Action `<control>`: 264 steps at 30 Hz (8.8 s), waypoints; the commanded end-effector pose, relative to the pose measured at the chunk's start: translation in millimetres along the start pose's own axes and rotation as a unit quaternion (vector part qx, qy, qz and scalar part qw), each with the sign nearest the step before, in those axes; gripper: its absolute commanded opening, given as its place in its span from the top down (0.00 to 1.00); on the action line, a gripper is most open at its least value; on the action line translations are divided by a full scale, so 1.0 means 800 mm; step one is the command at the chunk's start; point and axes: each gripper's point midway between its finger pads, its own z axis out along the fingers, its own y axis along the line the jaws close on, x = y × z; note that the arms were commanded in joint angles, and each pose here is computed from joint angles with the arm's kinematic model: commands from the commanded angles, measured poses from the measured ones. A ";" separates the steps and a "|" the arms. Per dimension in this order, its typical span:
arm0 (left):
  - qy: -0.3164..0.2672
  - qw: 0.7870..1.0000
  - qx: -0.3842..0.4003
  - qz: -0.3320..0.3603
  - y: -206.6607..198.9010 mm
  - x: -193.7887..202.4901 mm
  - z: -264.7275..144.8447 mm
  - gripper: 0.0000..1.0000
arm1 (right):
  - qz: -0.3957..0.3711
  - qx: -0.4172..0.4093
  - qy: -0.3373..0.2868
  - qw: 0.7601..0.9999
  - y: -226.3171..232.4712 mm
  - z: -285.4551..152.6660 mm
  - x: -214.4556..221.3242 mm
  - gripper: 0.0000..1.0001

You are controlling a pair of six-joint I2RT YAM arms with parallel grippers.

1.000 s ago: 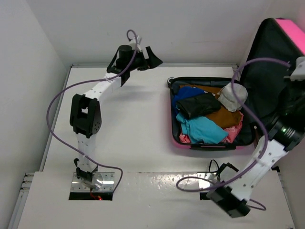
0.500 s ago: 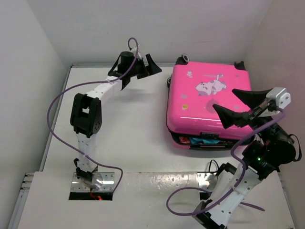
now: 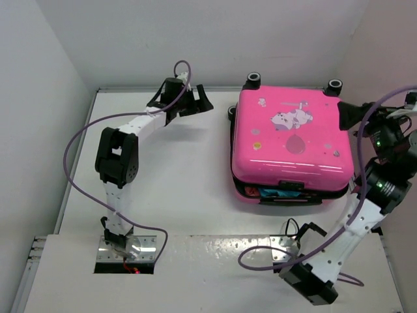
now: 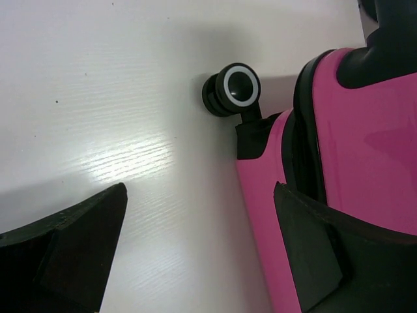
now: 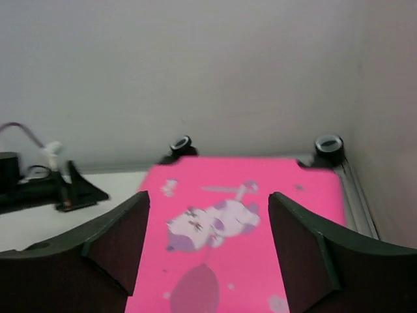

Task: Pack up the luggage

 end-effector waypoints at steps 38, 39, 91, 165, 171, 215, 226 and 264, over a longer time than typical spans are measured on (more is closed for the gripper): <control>0.022 0.994 0.099 -0.049 0.001 0.024 -0.093 0.26 | 0.101 -0.153 0.404 0.896 0.001 -0.079 0.481 0.75; 0.019 0.994 0.090 -0.052 0.005 0.019 -0.099 0.23 | 0.107 -0.169 0.388 0.900 0.022 -0.060 0.474 0.74; -0.055 0.930 -0.356 -0.073 0.247 0.002 -0.340 0.15 | -0.163 -0.146 0.283 0.934 -0.032 0.110 0.353 0.13; -0.003 0.956 -0.286 -0.066 0.244 -0.001 -0.264 0.10 | -0.667 -0.216 -0.199 0.685 0.050 0.308 0.281 1.00; 0.030 0.948 -0.300 -0.104 0.250 0.052 -0.273 0.08 | -0.678 -0.209 -0.173 0.684 0.016 0.301 0.331 0.92; 0.048 0.956 -0.167 -0.237 0.197 0.095 -0.213 0.24 | -0.129 -0.176 0.295 0.930 0.007 0.001 0.379 0.38; 0.079 0.941 -0.197 -0.262 0.220 0.129 -0.183 0.47 | 0.007 -0.210 0.263 0.942 0.098 -0.013 0.435 0.42; 0.124 0.937 -0.203 -0.257 0.229 0.154 -0.173 1.00 | -0.056 -0.148 0.173 0.972 0.124 0.101 0.484 0.59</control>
